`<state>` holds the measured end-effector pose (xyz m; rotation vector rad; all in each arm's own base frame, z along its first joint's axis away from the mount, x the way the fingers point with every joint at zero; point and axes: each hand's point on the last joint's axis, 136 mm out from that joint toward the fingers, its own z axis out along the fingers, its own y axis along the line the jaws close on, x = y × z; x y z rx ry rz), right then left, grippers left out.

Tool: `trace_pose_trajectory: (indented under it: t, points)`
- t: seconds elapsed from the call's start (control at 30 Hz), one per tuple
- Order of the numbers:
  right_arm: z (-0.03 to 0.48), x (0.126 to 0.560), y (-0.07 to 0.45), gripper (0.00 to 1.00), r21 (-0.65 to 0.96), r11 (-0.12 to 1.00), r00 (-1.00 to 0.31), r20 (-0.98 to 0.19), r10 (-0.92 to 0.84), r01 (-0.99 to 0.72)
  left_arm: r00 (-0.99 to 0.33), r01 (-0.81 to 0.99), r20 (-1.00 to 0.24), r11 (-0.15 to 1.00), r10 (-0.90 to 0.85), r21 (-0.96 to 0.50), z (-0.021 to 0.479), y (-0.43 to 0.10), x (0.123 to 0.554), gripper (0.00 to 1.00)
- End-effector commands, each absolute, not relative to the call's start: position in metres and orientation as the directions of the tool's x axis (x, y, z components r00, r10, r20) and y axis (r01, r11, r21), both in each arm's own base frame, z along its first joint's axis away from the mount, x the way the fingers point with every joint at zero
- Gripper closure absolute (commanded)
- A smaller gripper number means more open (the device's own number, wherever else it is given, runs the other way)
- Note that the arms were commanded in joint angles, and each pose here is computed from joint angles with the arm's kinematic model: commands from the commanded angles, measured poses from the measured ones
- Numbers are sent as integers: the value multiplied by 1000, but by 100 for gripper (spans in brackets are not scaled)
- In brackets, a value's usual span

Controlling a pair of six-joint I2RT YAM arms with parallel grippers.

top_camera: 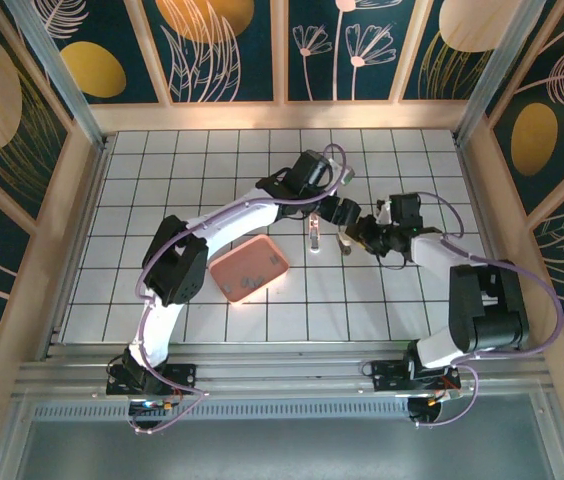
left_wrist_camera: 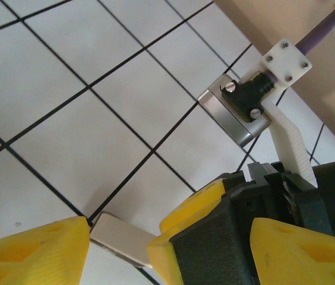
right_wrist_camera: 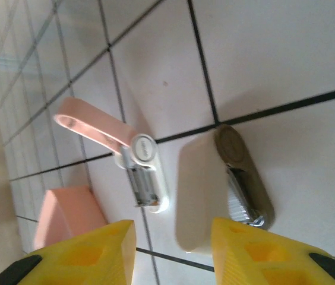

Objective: Load the staples into the stapler

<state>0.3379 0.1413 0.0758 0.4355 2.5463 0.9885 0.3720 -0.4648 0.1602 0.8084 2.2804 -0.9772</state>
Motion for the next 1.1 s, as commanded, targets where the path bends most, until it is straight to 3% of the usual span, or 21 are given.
trace_pose_trajectory:
  t: [0.0, 0.17, 0.4, 0.53, 0.7, 0.9, 1.07]
  points:
    - [56, 332, 137, 64, 632, 753, -895, -210, 395, 184, -672, 693, -685, 566, 282, -447, 176, -458, 376, 28]
    - [21, 313, 127, 72, 553, 796, -902, -170, 396, 245, -678, 687, -680, 570, 280, -450, 173, -455, 377, 28]
    - [-8, 296, 123, 75, 511, 814, -914, -123, 387, 276, -692, 669, -669, 587, 270, -456, 167, -449, 382, 28]
    - [10, 306, 123, 73, 520, 817, -909, -164, 384, 251, -700, 652, -669, 607, 251, -455, 169, -442, 388, 27]
    - [57, 325, 127, 61, 548, 814, -894, -247, 374, 190, -705, 634, -670, 628, 232, -451, 171, -430, 398, 24]
    - [93, 335, 133, 59, 584, 799, -879, -296, 374, 143, -709, 619, -672, 647, 216, -445, 174, -418, 409, 23]
    - [77, 331, 137, 61, 591, 791, -894, -255, 369, 158, -716, 611, -664, 653, 215, -448, 171, -413, 413, 23]
